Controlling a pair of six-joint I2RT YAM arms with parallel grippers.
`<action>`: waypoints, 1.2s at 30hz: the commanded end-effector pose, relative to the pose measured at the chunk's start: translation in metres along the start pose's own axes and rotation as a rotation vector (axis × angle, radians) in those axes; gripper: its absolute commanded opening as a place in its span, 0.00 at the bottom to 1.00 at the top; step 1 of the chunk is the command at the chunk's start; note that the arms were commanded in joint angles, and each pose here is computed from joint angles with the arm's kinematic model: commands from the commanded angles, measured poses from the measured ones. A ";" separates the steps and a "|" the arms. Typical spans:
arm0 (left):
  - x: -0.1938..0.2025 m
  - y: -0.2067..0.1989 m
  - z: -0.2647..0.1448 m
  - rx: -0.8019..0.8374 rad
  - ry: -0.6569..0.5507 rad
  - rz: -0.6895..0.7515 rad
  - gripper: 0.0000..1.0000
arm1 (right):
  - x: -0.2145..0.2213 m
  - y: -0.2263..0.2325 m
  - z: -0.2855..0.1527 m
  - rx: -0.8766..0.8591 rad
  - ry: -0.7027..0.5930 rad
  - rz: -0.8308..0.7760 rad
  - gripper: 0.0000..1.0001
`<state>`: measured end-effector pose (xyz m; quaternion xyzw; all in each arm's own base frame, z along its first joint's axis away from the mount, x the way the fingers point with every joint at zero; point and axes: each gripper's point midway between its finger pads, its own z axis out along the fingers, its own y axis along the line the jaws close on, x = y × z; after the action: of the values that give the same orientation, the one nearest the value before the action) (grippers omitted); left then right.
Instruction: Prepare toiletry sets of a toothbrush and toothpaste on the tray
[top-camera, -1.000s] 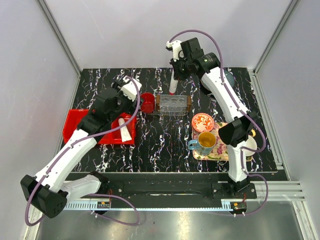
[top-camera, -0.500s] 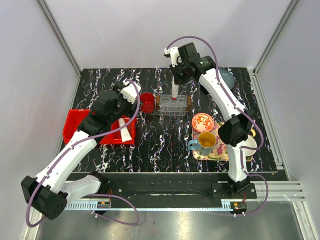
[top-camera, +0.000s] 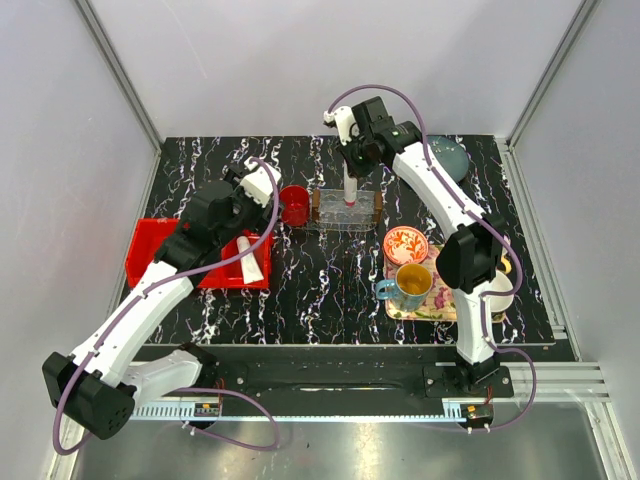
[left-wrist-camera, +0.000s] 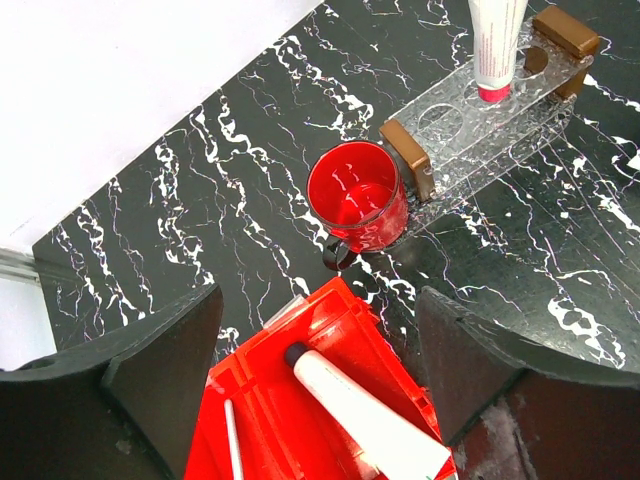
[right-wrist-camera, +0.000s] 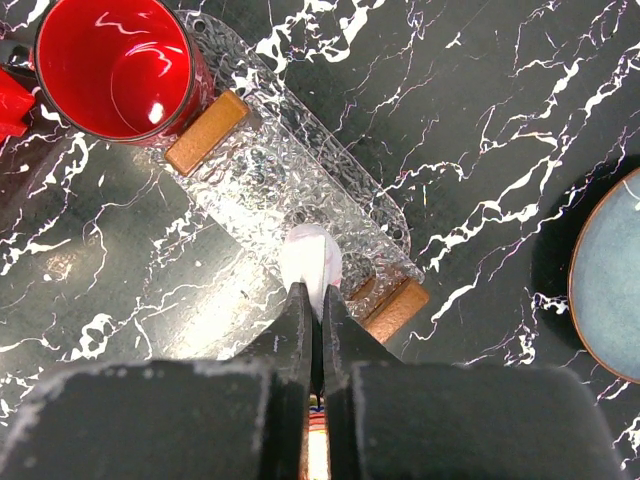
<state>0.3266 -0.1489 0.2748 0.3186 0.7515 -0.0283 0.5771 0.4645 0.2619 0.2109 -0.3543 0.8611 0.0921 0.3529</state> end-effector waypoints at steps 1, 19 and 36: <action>-0.011 0.004 -0.002 -0.010 -0.058 -0.008 0.81 | -0.035 0.000 -0.023 0.007 -0.134 -0.046 0.00; -0.010 0.007 -0.001 -0.016 -0.059 -0.010 0.81 | -0.042 0.000 -0.025 0.005 -0.159 -0.044 0.00; -0.009 0.009 -0.002 -0.023 -0.057 -0.013 0.81 | -0.036 0.000 -0.020 0.005 -0.140 -0.045 0.00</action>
<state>0.3292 -0.1434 0.2696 0.3130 0.7556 -0.0244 0.5749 0.4691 0.2672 0.2099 -0.3630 0.8523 0.0984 0.3636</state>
